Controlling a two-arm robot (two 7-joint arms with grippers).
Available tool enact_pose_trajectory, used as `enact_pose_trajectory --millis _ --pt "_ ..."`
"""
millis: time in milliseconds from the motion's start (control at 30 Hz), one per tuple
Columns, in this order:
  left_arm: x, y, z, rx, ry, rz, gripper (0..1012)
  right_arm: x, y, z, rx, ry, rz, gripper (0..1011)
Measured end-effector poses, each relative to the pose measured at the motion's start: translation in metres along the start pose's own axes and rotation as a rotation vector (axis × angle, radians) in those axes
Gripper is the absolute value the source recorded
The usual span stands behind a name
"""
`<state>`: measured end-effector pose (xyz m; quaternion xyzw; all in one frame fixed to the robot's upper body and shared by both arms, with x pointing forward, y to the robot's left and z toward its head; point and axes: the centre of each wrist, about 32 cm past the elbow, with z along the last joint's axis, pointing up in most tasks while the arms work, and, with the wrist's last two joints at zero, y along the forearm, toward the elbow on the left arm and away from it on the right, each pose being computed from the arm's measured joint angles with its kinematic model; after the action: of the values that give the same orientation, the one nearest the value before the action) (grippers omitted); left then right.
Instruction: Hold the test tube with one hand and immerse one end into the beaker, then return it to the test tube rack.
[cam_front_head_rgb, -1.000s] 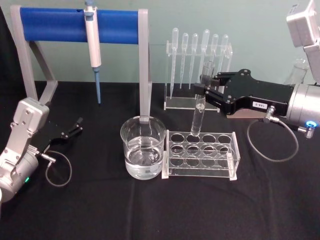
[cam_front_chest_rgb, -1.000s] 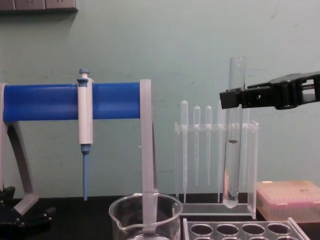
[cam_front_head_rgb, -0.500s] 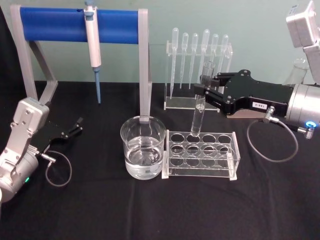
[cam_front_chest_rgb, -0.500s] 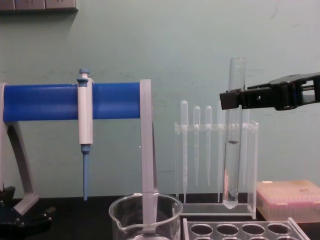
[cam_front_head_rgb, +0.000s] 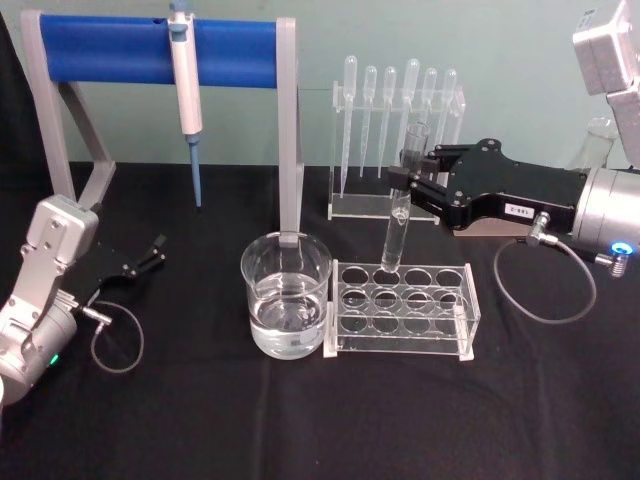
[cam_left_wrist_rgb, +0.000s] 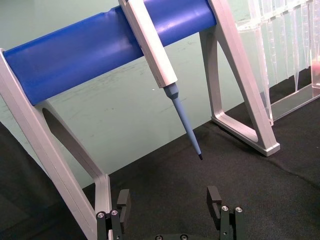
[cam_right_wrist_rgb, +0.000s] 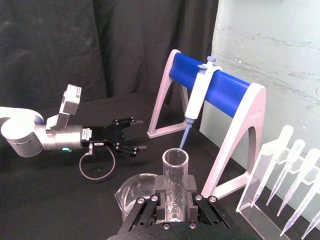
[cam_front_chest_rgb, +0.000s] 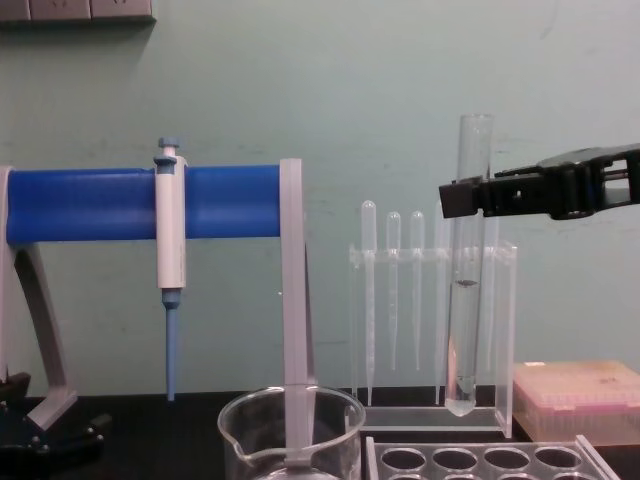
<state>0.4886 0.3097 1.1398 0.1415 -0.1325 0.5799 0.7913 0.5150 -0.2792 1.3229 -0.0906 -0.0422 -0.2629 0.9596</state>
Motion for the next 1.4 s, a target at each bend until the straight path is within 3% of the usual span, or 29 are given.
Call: enact_pose_trajectory --millis 1400 --pt "0.0 0.0 0.0 0.0 0.0 0.0 1000 0.0 0.0 0.0 -0.001 -0.001 0.001 236"
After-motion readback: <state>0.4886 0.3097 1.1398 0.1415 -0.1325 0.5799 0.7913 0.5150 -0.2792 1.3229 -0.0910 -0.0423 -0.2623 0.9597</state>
